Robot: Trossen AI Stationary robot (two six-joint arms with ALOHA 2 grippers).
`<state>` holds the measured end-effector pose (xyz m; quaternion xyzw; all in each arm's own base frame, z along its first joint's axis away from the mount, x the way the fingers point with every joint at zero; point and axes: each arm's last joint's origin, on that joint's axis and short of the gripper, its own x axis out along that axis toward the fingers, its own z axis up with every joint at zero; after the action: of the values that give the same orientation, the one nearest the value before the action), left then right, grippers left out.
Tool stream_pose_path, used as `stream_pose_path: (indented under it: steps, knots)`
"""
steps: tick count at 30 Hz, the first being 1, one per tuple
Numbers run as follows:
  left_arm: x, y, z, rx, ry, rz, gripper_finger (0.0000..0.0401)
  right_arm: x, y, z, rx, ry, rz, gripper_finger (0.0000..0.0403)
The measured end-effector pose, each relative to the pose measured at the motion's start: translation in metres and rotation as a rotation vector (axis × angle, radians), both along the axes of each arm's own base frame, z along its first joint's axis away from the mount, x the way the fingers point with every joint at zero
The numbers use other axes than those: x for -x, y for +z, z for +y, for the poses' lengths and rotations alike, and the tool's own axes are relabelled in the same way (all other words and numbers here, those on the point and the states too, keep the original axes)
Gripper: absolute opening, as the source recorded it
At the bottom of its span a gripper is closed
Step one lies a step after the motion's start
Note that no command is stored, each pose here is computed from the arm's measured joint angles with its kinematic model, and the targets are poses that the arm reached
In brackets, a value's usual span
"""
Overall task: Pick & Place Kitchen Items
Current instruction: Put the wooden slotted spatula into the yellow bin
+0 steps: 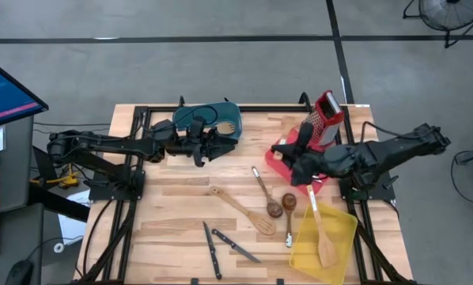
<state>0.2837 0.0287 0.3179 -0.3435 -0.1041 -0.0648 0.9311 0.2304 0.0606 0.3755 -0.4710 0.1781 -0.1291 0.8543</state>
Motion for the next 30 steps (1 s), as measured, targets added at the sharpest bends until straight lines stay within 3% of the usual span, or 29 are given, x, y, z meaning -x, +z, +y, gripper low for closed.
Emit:
stream_pose_path:
  steps: [5,19,26,30]
  knots:
    - [0.0,0.0,0.0,0.0,0.0,0.002,0.0182,-0.011,0.005,0.011,0.116,-0.078,0.114,0.0033]
    - [0.0,0.0,0.0,0.0,0.0,0.002,0.0175,-0.059,0.025,0.054,0.395,-0.148,0.406,0.0033]
    - [0.0,0.0,0.0,-0.003,-0.01,0.003,0.0174,-0.073,0.035,0.074,0.412,-0.131,0.408,0.0032]
    - [0.0,0.0,-0.001,-0.007,-0.019,0.003,0.0172,-0.07,0.042,0.08,0.239,-0.051,0.33,0.0032]
